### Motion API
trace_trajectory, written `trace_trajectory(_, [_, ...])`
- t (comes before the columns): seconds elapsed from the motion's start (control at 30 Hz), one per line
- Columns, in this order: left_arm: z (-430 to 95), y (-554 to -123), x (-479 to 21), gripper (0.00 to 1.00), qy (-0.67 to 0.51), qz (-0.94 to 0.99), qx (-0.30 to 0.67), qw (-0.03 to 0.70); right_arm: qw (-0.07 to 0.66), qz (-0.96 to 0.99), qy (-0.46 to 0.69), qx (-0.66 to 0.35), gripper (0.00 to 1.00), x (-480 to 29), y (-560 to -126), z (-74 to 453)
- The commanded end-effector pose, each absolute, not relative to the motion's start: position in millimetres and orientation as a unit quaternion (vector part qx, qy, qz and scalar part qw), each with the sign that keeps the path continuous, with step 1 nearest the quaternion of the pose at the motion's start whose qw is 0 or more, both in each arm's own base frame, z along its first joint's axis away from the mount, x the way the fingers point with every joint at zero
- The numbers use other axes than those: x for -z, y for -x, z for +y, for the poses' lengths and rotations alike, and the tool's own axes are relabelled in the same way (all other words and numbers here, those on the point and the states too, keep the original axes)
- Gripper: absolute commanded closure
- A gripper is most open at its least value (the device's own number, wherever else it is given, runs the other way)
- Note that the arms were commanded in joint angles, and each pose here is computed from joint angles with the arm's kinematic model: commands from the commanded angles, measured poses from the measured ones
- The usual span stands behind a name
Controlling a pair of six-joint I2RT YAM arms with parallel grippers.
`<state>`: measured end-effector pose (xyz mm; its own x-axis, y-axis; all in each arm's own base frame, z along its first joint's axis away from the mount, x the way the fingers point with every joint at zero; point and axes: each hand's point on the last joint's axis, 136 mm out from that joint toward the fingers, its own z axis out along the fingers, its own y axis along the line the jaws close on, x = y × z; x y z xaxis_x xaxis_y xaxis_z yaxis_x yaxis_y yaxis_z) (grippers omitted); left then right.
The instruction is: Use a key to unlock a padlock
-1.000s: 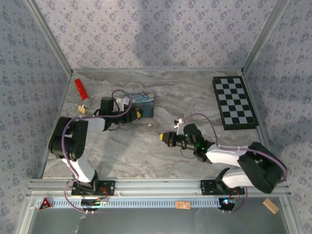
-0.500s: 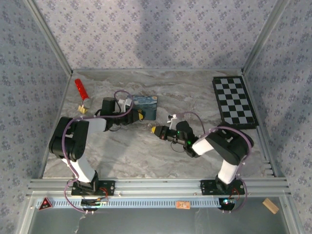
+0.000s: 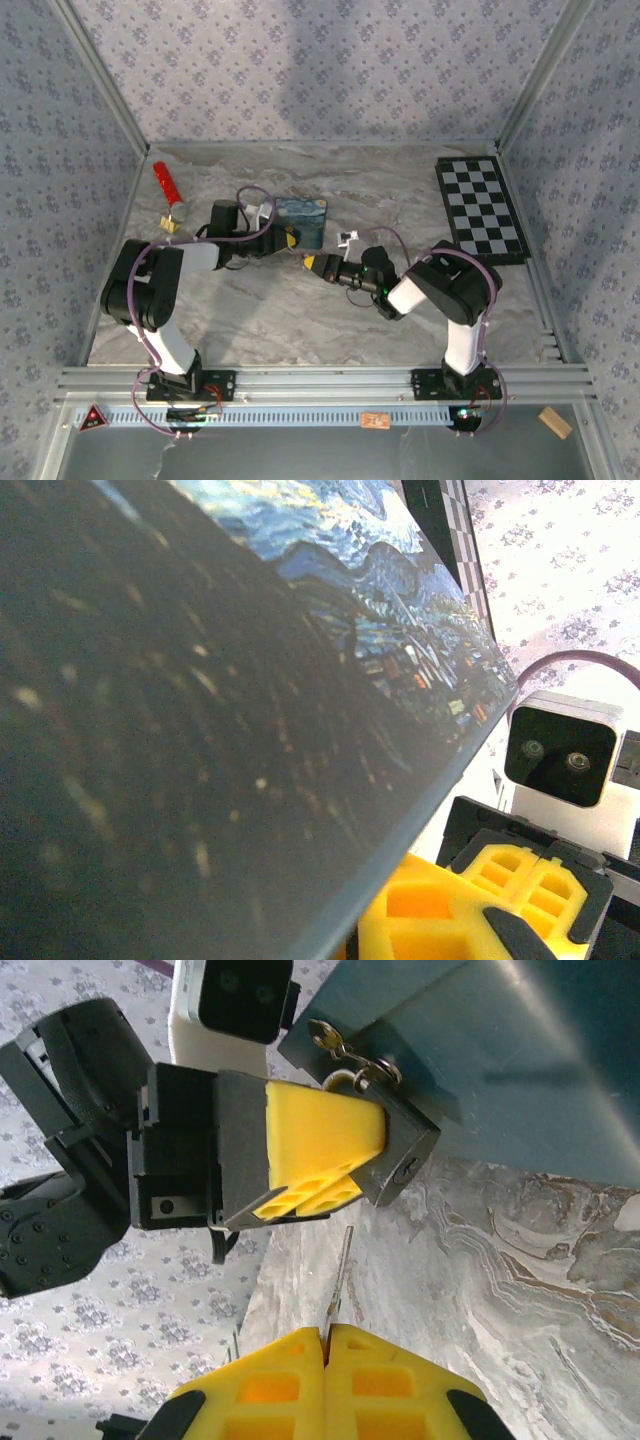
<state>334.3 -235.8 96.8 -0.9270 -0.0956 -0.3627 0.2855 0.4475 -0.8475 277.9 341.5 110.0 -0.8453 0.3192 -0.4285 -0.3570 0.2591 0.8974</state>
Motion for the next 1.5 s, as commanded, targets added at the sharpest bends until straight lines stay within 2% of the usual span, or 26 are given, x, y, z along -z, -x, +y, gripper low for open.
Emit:
trace_trajectory(0.0, [-244.9,-333.3,-123.0,1.00,-0.096,0.807,0.549,0.195,0.289,0.730,0.036,-0.618,1.00,-116.0,-279.8,343.6])
trace_trajectory(1.03, [-242.0,-341.2,-138.0,1.00,-0.061,0.788,0.580,0.196,0.271,0.727,0.023,-0.631,1.00,-112.0,-305.2,346.9])
trace_trajectory(1.47, [-243.2,-340.7,-156.3,1.00,-0.068,0.767,0.605,0.202,0.275,0.708,0.038,-0.649,1.00,-136.4,-307.1,343.7])
